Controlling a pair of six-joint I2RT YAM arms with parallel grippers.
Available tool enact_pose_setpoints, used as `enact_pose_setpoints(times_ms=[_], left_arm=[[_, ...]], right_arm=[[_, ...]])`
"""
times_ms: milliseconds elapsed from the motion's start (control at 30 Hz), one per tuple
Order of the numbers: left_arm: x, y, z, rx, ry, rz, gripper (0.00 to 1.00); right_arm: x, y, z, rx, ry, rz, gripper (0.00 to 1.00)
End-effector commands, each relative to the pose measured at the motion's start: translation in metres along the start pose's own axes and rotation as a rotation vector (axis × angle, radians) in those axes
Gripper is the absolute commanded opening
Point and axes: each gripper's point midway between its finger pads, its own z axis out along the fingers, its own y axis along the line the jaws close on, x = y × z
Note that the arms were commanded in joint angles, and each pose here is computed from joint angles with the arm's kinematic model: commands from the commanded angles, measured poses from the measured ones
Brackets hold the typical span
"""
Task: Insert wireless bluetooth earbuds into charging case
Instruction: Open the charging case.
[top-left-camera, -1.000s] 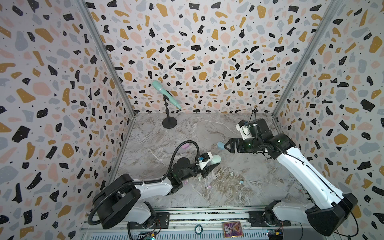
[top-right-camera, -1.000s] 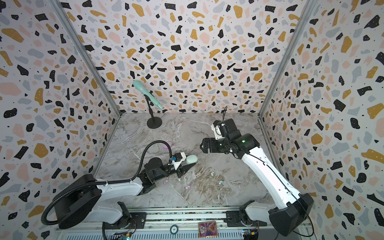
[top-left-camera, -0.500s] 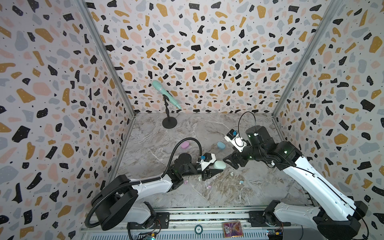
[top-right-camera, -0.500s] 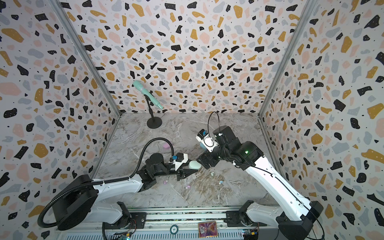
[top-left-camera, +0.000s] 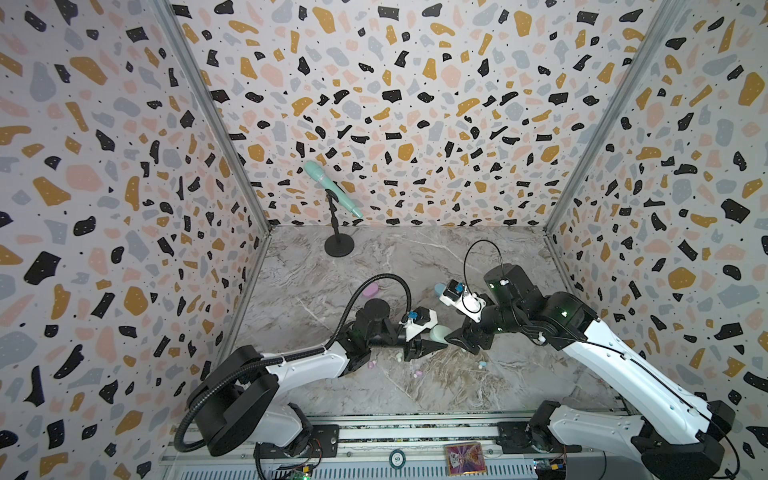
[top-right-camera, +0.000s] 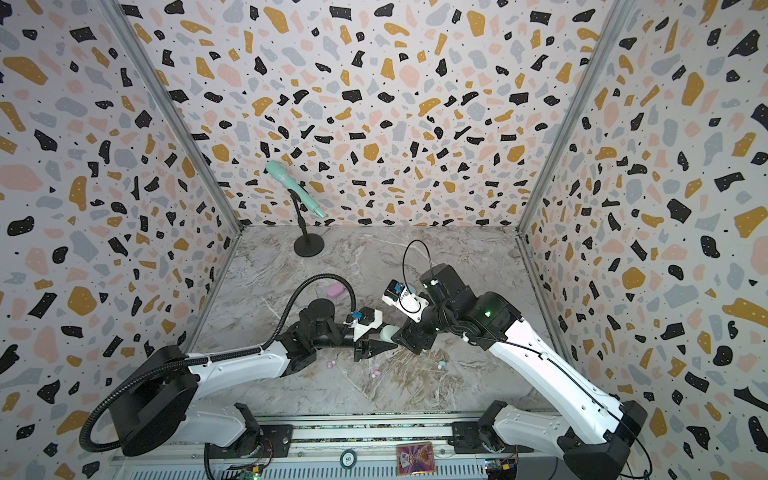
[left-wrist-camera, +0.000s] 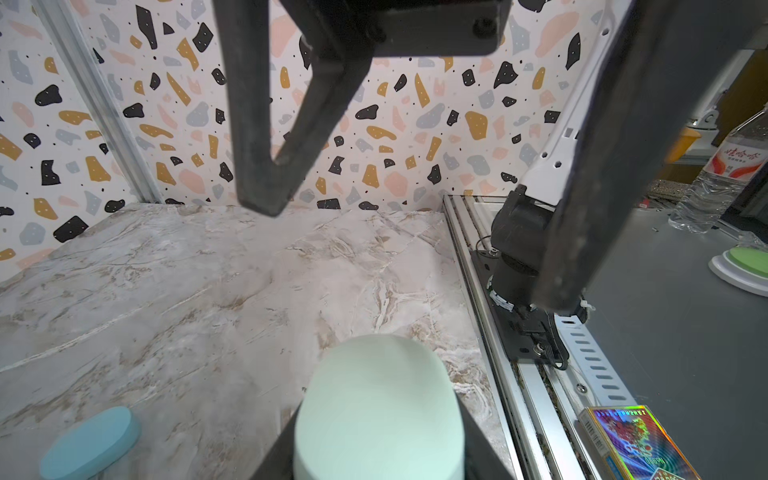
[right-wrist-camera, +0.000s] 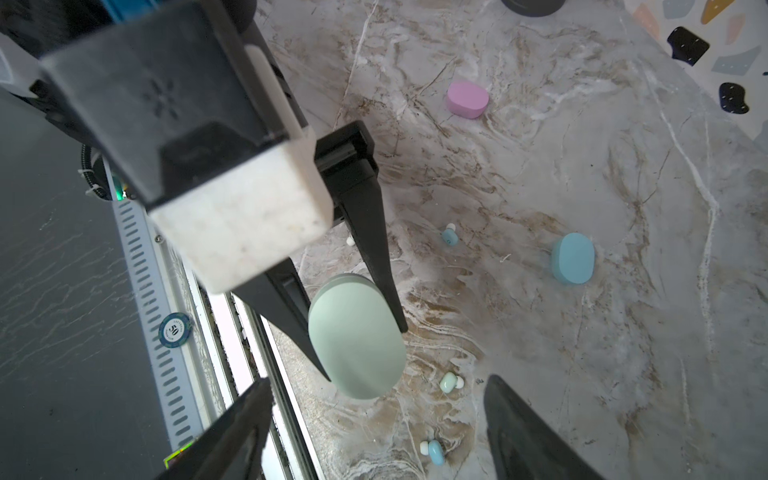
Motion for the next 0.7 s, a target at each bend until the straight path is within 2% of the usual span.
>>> enact_pose_setpoints(times_ms=[0, 667], left_arm=[[-0.017, 0.0, -0.003, 0.009, -0.046, 0.051, 0.34], [-0.026, -0.003, -0.007, 0.008, -0.065, 0.055, 0.32]], right_arm=[[-0.002, 0.005, -0.002, -0.001, -0.032, -0.036, 0.79], [0.009, -0.007, 0.023, 0.079, -0.003, -0.017, 0.72]])
